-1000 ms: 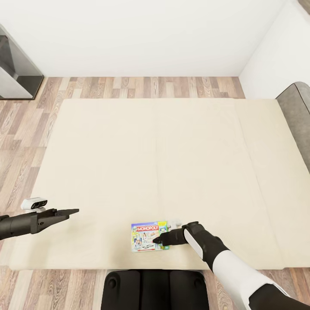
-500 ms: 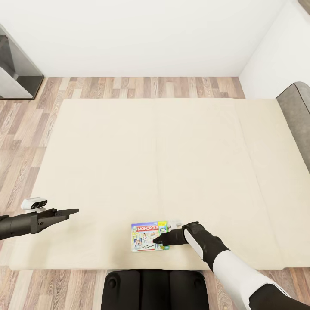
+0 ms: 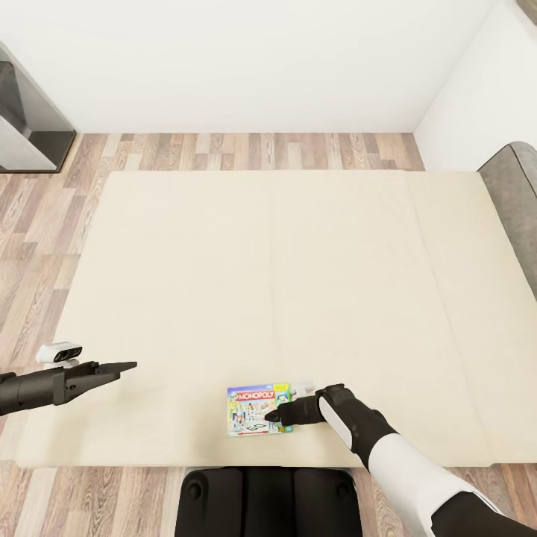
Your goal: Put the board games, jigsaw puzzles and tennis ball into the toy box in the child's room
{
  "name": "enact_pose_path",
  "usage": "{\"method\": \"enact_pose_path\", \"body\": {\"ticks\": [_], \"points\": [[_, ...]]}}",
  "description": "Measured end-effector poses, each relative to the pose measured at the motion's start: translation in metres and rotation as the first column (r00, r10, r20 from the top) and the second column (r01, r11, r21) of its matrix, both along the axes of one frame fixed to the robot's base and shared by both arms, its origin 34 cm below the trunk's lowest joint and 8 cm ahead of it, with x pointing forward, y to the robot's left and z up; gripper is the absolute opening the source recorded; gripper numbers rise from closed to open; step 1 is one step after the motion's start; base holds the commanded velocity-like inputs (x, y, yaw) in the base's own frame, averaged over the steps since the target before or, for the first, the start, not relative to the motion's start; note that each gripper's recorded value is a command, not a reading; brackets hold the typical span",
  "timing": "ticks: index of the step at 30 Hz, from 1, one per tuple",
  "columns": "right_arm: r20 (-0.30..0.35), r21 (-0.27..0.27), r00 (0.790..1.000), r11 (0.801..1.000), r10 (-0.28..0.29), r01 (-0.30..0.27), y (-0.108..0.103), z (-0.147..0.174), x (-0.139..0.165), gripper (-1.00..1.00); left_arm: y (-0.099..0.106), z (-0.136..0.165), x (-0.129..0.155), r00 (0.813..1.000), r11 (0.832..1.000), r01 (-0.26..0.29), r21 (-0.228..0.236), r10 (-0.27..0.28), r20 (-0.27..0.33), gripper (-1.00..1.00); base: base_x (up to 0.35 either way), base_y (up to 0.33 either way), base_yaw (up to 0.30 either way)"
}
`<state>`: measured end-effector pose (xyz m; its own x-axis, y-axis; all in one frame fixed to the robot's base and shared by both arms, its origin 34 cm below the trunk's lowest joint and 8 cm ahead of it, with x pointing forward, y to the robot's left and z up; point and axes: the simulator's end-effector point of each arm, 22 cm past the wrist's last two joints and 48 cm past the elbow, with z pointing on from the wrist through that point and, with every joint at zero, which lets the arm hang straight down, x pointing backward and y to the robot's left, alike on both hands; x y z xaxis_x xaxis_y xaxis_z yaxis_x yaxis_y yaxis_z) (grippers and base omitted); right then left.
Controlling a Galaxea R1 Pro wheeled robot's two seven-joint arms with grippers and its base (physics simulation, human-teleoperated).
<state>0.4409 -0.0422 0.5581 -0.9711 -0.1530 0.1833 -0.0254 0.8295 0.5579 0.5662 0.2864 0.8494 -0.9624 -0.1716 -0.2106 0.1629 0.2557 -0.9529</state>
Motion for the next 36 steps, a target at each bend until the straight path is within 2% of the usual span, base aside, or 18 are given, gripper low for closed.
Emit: {"method": "enact_pose_path", "body": {"ticks": [23,36], "points": [[0.000,0.000,1.000,1.000,0.000,0.000,0.0003,0.0000,-0.0002,1.00,0.0002,0.0000,0.0000,1.000,1.000,0.000,0.001,0.000,0.000,1.00,0.000,0.000,0.000],[0.000,0.001,1.000,1.000,0.001,-0.001,0.0008,0.0002,-0.0004,1.00,0.0002,0.0000,0.0000,1.000,1.000,0.000,0.001,0.000,0.000,1.00,0.000,0.089,0.000]]}}
